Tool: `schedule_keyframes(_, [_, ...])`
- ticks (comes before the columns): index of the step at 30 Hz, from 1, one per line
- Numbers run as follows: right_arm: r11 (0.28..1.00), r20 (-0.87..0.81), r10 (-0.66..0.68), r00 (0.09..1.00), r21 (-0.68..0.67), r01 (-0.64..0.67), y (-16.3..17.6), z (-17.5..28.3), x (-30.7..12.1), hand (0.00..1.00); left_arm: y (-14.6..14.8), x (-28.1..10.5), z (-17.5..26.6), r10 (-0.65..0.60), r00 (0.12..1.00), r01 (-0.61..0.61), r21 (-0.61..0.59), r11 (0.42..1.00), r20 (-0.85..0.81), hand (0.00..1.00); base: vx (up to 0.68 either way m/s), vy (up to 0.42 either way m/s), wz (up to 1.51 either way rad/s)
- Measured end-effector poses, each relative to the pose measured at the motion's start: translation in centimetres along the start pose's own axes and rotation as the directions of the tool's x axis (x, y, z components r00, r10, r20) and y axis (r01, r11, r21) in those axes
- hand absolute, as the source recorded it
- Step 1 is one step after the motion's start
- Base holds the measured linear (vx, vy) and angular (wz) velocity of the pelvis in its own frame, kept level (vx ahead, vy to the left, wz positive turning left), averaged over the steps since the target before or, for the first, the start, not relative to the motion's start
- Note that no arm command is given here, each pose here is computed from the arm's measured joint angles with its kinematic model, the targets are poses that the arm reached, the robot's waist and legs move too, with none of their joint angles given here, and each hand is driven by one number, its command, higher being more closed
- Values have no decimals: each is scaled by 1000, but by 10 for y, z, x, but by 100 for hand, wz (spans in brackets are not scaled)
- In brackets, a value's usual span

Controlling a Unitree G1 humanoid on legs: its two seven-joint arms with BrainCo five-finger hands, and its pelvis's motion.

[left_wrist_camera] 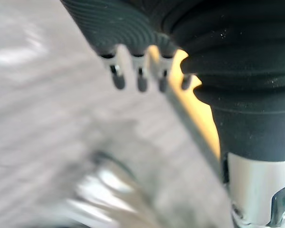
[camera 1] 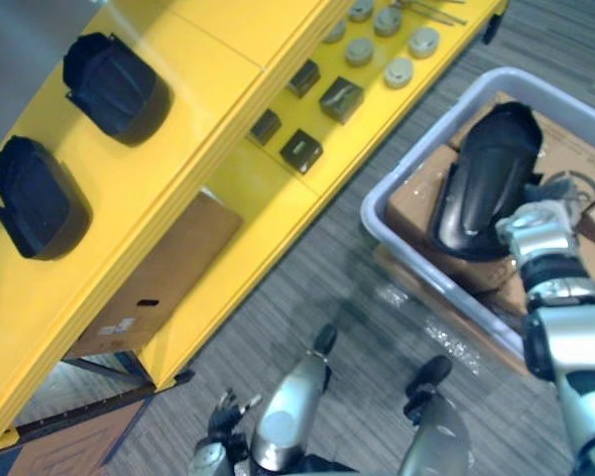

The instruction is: Walk over and take plastic housings, then place them on the shelf

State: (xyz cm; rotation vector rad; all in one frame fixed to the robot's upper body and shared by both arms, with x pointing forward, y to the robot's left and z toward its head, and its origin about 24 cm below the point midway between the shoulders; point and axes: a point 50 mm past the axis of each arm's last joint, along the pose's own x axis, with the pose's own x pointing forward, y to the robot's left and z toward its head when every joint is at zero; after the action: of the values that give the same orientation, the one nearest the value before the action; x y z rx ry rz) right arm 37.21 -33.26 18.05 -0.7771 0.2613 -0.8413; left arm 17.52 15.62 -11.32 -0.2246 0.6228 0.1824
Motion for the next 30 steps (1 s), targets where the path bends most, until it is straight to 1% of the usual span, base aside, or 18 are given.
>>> schedule_keyframes(3, [999,39,-54,998,4,54,-7,3,2,100,-30,4,45,-93,980,98,-20,995,178,0,-46,37,-17])
schedule_keyframes(6, [996,84,-85,993,9,85,-10,9,2,100,-52,0,76,-164,939,179,-23,984,302,0,-62,28,-28])
schedule_keyframes(10, [992,135,-128,983,17,127,-14,17,1,100,-65,-7,106,-206,894,234,-22,972,397,0,-41,-3,-21])
schedule_keyframes(13, [986,213,-167,963,46,161,-18,30,-3,100,-70,-17,128,-257,852,285,7,958,457,0,-11,-19,-23])
schedule_keyframes(17, [968,376,-250,892,111,224,-24,54,-15,100,-85,-26,157,-322,786,348,54,936,528,0,18,-19,-13])
schedule_keyframes(18, [966,397,-260,881,125,228,-24,57,-18,100,-87,-28,162,-332,774,354,66,933,539,0,42,-22,-14])
schedule_keyframes(20, [959,481,-282,830,178,222,-17,73,-33,100,-92,-31,185,-363,722,351,139,926,589,0,52,-28,-18])
schedule_keyframes(21, [959,500,-281,819,187,215,-15,76,-37,100,-94,-31,191,-366,711,351,147,925,601,0,58,-3,-25])
schedule_keyframes(24, [955,591,-282,756,251,161,0,93,-62,100,-109,-35,229,-379,633,350,187,918,675,0,52,21,-28])
schedule_keyframes(26, [953,622,-281,731,269,137,6,97,-73,100,-121,-35,249,-379,605,342,201,918,700,0,39,25,-19])
schedule_keyframes(28, [953,641,-265,721,290,93,16,100,-84,100,-126,-29,263,-361,608,311,206,928,708,0,41,26,-30])
schedule_keyframes(30, [945,682,-271,679,322,53,21,105,-100,100,-130,-23,277,-326,616,274,193,942,717,0,30,52,-35])
